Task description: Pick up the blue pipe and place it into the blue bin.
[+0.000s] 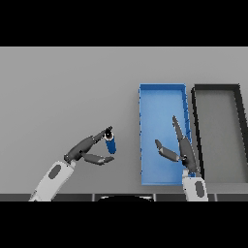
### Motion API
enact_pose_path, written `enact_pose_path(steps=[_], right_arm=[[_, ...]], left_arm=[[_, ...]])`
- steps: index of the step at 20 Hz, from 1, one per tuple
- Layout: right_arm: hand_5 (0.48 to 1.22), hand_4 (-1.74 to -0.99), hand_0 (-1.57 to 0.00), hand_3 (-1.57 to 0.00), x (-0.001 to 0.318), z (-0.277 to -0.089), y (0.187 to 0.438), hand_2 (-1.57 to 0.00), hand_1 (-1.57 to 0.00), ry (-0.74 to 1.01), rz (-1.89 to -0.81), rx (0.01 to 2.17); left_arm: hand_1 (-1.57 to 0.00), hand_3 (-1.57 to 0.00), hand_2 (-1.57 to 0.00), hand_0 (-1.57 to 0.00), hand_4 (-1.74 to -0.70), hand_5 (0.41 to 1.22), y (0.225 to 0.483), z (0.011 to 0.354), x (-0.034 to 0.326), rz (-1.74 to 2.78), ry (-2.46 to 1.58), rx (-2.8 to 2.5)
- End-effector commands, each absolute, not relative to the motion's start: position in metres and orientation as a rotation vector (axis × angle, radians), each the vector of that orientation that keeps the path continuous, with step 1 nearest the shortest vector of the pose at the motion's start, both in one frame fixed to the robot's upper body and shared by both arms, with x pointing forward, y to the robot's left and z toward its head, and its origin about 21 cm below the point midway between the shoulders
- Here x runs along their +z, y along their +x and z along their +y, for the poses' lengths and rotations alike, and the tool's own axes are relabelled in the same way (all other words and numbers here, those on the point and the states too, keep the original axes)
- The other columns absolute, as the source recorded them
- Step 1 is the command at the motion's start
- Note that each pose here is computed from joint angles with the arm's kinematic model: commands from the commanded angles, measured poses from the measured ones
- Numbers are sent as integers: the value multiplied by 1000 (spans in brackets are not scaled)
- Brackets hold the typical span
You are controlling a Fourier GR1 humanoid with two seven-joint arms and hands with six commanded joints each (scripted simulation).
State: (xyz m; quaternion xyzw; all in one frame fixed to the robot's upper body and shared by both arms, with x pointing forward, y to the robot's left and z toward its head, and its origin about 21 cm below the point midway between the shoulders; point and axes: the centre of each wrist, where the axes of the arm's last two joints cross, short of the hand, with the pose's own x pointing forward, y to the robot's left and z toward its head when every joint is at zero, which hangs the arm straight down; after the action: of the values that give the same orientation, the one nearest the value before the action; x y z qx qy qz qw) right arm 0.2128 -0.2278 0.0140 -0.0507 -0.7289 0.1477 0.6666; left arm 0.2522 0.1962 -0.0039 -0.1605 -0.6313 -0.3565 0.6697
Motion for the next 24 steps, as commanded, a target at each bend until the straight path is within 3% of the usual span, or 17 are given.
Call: enact_pose_path(steps=[1, 4, 8, 10, 11, 12, 14, 16, 19, 22, 24], right_arm=[[608, -1208, 1, 1, 11, -229, 213, 1, 1, -115, -1634, 331], [605, -1201, 1, 1, 17, -231, 212, 1, 1, -113, -1652, 322], [606, -1206, 1, 1, 13, -232, 216, 1, 1, -105, -1618, 304], [603, -1196, 1, 1, 14, -236, 218, 1, 1, -127, -1626, 316], [605, -1196, 1, 1, 12, -233, 213, 1, 1, -118, -1638, 321], [605, -1198, 1, 1, 13, -235, 214, 1, 1, -112, -1635, 312], [604, -1196, 1, 1, 12, -234, 213, 1, 1, -114, -1630, 305], [604, -1195, 1, 1, 16, -232, 214, 1, 1, -104, -1634, 305], [603, -1195, 1, 1, 15, -236, 216, 1, 1, -117, -1618, 305], [602, -1192, 1, 1, 15, -236, 218, 1, 1, -103, -1635, 306], [603, -1189, 1, 1, 16, -233, 218, 1, 1, -104, -1634, 315]], left_arm=[[1, 1, 1, 1, -1172, 464, 255, 189, -8, -1415, -361, -818], [1, 1, 1, 1, -1131, 462, 262, 174, -16, -1412, -349, -860], [1, 1, -1, 1, -1215, 533, 266, 160, -20, -1461, -451, -792], [-40, -43, -110, 1, -1267, 585, 269, 155, -22, -1482, -480, -755], [-141, -115, -224, -34, -1292, 617, 268, 154, -23, -1482, -479, -739], [-265, -215, -357, -100, -1317, 651, 269, 151, -23, -1469, -474, -732], [-677, -703, -733, -504, -1416, 856, 267, 144, -23, -1464, -506, -683], [-999, -1009, -1035, -888, -1526, 988, 262, 139, -25, -1479, -509, -714], [-1278, -1225, -1296, -1221, -1626, 1101, 262, 133, -27, -1513, -530, -735], [-1421, -1351, -1430, -1392, -1680, 1160, 258, 135, -31, -1563, -533, -720], [-1475, -1406, -1481, -1456, -1702, 1182, 258, 126, -14, -1615, -543, -688]])
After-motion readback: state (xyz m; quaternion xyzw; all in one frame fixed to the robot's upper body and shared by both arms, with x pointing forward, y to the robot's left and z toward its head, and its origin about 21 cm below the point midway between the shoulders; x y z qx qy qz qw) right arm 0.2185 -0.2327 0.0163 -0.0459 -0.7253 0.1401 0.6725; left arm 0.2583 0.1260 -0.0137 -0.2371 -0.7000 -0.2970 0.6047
